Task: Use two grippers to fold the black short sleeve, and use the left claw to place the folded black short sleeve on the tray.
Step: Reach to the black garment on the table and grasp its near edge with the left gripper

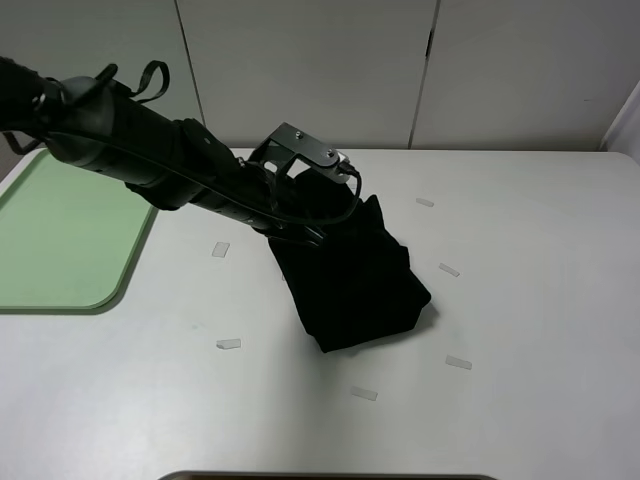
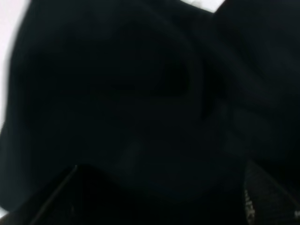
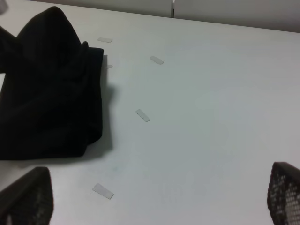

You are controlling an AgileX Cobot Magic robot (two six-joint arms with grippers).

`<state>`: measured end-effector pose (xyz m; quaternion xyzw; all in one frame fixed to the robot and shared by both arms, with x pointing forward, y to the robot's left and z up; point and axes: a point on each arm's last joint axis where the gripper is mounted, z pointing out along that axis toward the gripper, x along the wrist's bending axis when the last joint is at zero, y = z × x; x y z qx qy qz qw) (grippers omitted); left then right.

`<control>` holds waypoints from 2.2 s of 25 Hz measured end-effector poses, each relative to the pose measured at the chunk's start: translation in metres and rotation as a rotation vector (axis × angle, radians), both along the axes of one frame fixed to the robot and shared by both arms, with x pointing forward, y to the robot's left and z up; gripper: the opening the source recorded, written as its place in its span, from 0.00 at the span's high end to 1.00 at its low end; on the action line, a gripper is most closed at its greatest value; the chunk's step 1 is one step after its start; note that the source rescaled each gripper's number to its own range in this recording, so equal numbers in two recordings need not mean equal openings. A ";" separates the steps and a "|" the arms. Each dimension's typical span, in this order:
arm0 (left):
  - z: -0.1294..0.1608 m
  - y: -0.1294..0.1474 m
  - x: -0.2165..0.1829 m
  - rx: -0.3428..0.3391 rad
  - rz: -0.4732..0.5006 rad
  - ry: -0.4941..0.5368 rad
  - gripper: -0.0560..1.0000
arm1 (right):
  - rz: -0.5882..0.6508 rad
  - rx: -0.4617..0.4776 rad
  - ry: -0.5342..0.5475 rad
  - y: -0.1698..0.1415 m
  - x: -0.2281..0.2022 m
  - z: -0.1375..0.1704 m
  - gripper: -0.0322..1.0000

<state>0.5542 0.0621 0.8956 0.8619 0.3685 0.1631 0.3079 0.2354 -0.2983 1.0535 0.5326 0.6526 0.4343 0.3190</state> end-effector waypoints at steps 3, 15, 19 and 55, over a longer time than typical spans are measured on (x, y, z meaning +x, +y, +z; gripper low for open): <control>-0.002 -0.012 0.000 -0.005 -0.025 -0.005 0.31 | 0.000 0.000 0.000 0.000 0.000 0.000 0.00; 0.010 -0.044 0.002 -0.049 -0.084 -0.052 0.31 | 0.000 0.000 0.000 0.000 0.000 0.000 0.00; 0.009 -0.045 0.001 -0.053 -0.093 -0.036 0.31 | 0.000 0.000 0.000 0.000 0.000 0.000 0.00; 0.030 0.011 -0.014 -0.010 -0.003 -0.079 0.01 | 0.000 0.000 0.000 0.000 0.000 0.000 0.00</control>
